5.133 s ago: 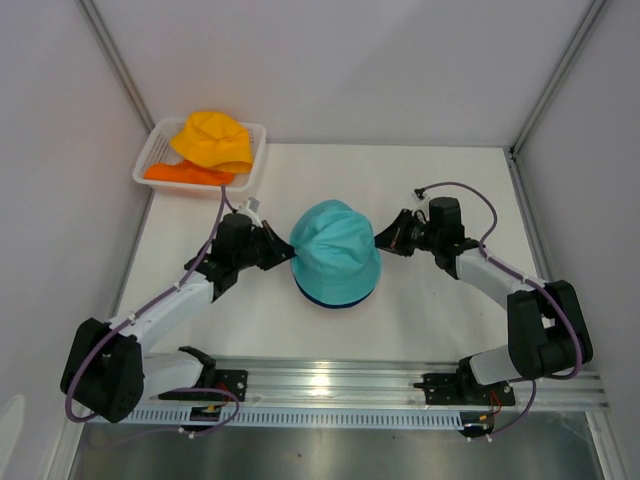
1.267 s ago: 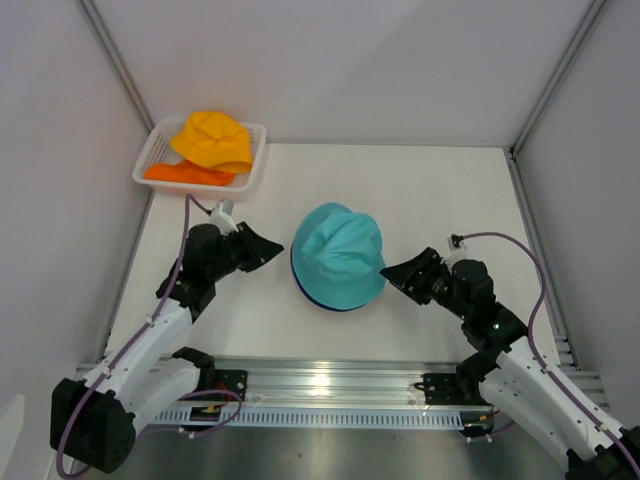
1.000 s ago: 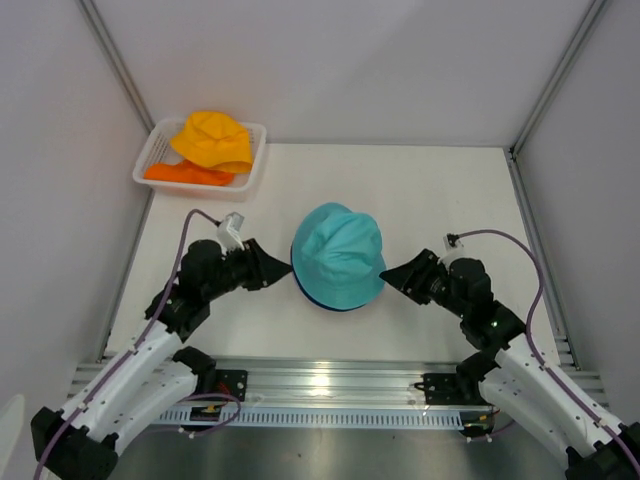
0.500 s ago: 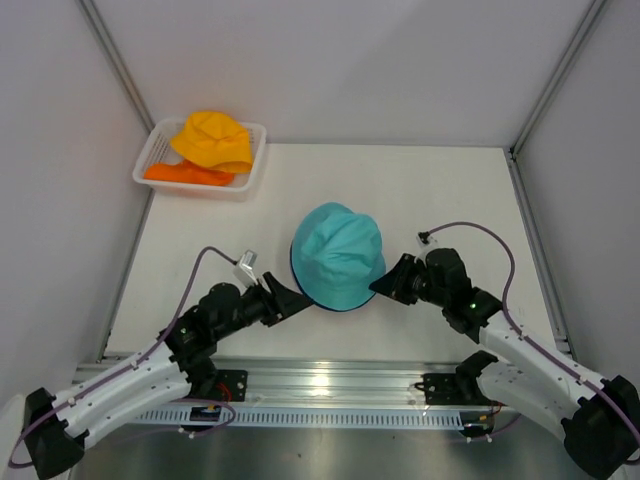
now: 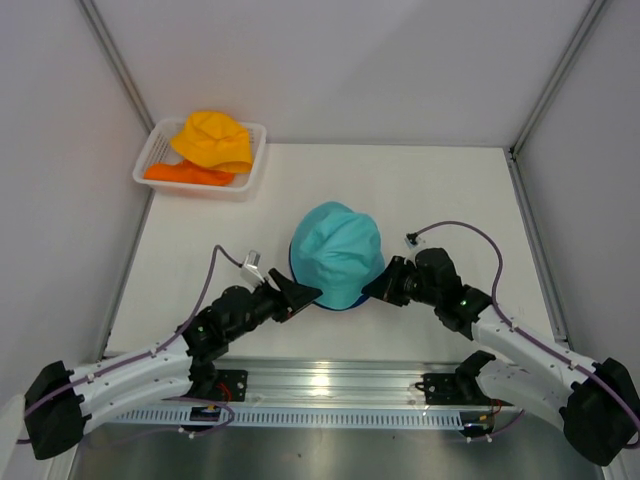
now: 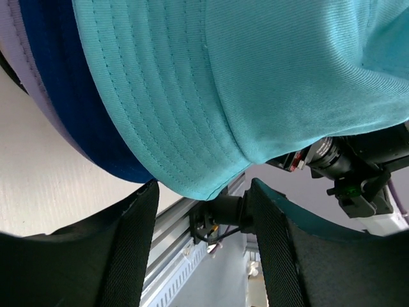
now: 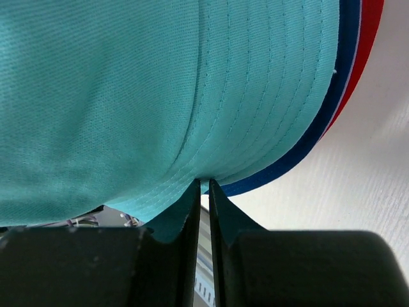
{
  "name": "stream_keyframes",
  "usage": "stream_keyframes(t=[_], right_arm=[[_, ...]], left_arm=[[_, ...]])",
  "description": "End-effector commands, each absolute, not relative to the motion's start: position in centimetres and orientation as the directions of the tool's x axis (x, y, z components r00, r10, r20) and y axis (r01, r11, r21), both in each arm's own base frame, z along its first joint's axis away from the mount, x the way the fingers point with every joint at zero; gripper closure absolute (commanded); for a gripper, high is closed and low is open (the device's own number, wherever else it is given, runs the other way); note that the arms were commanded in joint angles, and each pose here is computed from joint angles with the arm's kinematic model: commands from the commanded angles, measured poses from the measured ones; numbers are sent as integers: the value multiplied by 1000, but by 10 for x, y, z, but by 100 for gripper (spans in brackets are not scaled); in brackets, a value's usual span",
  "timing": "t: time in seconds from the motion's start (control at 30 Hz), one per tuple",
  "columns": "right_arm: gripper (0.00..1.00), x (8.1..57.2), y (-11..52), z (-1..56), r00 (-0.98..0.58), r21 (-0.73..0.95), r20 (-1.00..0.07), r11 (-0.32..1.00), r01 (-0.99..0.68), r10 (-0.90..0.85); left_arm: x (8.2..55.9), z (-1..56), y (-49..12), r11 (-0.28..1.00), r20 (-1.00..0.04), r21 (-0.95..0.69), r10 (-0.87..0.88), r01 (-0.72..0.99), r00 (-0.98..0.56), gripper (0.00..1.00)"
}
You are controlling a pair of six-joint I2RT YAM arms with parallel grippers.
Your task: Stack the hats
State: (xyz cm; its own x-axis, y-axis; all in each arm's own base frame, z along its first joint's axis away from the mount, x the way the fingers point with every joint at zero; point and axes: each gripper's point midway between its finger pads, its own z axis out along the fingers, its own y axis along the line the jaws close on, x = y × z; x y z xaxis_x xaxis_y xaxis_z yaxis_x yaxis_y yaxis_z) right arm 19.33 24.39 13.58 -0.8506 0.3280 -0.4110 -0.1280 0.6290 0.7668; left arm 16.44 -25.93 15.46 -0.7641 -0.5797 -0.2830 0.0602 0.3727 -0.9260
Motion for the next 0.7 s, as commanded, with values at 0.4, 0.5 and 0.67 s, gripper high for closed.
stream_keyframes(t=[0.4,0.5,0.67], right_arm=[[88,205,262,166,-826,790,-459,575,-212,326],[88,204,264,164,-830,789,-456,577,-211,321],[88,204,265,161,-836,785,-453,582,-209,311]], left_arm=[[176,163,-272,293,-256,-953,-633,80,-731,39],[176,169,-273,270,-258,-957,-642,101,-722,48],[177,166,-271,287,-262,-954,-653,88,-711,95]])
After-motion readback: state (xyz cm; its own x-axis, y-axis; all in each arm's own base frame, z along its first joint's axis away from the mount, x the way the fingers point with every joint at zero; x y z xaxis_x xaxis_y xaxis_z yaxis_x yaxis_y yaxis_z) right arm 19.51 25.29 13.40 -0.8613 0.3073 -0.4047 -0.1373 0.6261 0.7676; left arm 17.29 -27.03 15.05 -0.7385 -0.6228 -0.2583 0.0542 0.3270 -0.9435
